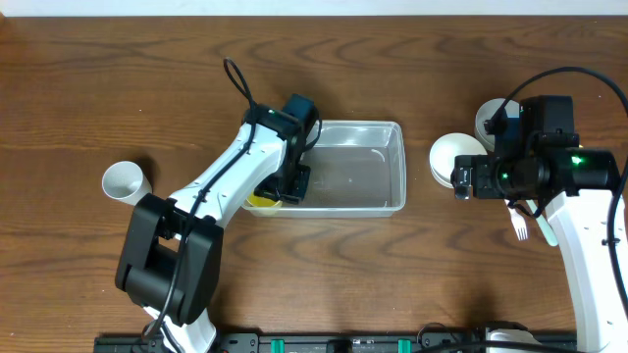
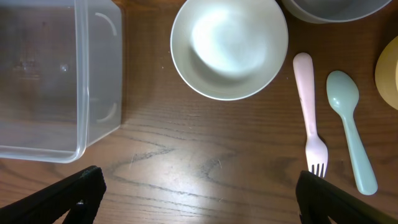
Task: Pack container
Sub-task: 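Place the yellow cup in the container beside the white cup, then move the left gripper to the grey cup and grasp it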
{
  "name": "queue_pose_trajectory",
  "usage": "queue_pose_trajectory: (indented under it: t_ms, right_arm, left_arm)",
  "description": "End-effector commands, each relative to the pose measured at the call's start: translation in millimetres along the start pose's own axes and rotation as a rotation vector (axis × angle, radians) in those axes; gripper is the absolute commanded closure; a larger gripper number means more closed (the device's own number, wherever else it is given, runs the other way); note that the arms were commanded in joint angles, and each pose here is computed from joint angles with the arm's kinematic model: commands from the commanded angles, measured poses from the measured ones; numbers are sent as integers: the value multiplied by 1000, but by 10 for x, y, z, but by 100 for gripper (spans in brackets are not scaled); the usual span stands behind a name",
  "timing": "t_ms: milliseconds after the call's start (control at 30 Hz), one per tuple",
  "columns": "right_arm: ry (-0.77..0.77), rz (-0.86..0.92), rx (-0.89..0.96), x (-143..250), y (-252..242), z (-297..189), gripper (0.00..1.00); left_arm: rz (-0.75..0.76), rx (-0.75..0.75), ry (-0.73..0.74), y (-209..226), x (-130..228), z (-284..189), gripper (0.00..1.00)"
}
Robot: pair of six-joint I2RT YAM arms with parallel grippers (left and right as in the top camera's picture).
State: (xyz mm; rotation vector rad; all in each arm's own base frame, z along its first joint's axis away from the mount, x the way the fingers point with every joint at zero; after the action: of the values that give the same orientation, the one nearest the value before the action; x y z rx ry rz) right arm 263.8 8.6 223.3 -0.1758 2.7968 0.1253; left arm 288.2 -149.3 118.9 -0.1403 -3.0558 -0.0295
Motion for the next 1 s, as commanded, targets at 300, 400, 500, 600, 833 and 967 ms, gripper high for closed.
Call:
queue_pose_trajectory:
  t_ms: [300,400,500,600,833,967]
  right_arm:
    - [-20,6,10,-41,-37,-52,1]
    - [-19,6,10,-40,-37,-52,1]
    - [-20,6,10,-42,-37,-52,1]
    - [-23,5,10,-48,-38,-52,1]
    - [-26,5,11,-52,-38,-52,1]
    - [-26,5,11,-52,-38,-52,1]
  left_arm:
    - [-48,-113,-348,313,-94,-1395,41]
    - [-218,-108,-469,685,-17,-1743,32]
    - [-393,-108,-507,1133,38,-1874,27]
    - [-543,-91,-483,1573,50,-1846,25]
    - [-838,-116,-326,2317,16,-1329,22]
    - [-892,-97,-212,2518,-61,-977,21]
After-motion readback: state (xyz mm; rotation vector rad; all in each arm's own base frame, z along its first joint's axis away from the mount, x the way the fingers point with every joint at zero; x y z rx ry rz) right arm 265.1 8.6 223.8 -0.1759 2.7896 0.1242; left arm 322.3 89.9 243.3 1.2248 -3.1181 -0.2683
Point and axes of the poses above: each gripper's point midway between its finger pads, its own z axis out along the fingers, its own y axis along the line the jaws close on, x = y × z, the point moved 6 cm from there along -z, back along the fingers, and after that the axes turned 8 degrees about -z, right-handed, at the moved point
